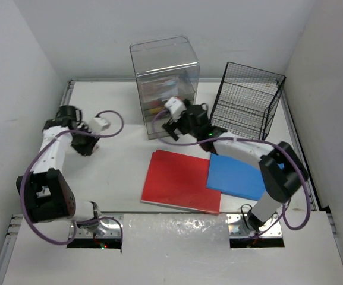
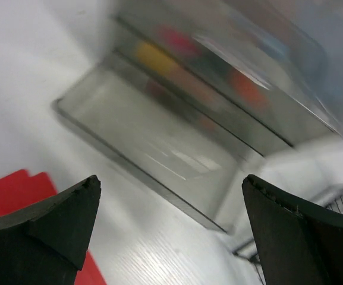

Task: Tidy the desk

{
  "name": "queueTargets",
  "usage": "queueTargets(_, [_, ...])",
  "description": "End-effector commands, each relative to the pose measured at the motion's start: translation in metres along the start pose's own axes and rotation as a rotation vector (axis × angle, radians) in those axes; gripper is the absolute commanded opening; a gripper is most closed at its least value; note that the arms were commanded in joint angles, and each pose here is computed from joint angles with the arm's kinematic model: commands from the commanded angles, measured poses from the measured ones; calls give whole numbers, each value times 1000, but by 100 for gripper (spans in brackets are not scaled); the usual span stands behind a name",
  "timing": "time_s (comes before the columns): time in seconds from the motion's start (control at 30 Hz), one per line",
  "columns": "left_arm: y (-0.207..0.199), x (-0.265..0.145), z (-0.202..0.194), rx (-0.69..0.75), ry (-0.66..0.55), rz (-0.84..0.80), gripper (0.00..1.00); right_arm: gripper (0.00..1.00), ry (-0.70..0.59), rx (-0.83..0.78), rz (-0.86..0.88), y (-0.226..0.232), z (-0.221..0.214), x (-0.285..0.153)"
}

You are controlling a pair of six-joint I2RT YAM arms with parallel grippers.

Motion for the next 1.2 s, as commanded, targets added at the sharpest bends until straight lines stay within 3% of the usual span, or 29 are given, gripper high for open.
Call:
queueTargets(0.0, [-25,-11,68,107,-155,-18,0,99,-175,280,-105,-38,18,-33])
queueTargets(0.17, [-77,-11,167,306,-238,0,0,99,-141,415,-261,-59,-1,-59])
queueTargets(0.27, [-102,4,215,410,-232,119,0,99,-147,446,-377,-70,-12,-77])
queueTargets(0.33, [-102,12,243,417,-276,223,0,99,-150,462,-440,-72,-23,-92])
queueTargets(0.47, [-103,48,295,432,-268,245,0,99,-167,501,-580,-73,-47,-122])
queueTargets(0.6, [-106,70,322,467,-280,276,0,99,-190,536,-724,-81,-61,-155])
queueTargets(0.83, [-109,99,350,503,-282,329,0,99,-214,498,-740,-77,-69,-174])
queueTargets(1.03, [-114,125,339,538,-206,338,19,99,-194,483,-716,-76,-69,-170])
queueTargets(1.07, [-115,126,338,542,-200,342,26,99,-196,480,-695,-76,-67,-168])
queueTargets(1.13, [-114,123,337,536,-203,353,27,99,-191,476,-680,-75,-67,-165])
queueTargets(1.17, [-115,121,338,532,-213,351,33,99,-195,481,-670,-75,-66,-164])
Point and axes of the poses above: each gripper's point midway between its finger pads, its own x axis out along the fingers, its own y axis along the line the jaws close on, z = x × y, the point moved 8 cm from there along -x, back along the fingers, and after that the axes turned 3 degrees about x, right-handed, at the moved point
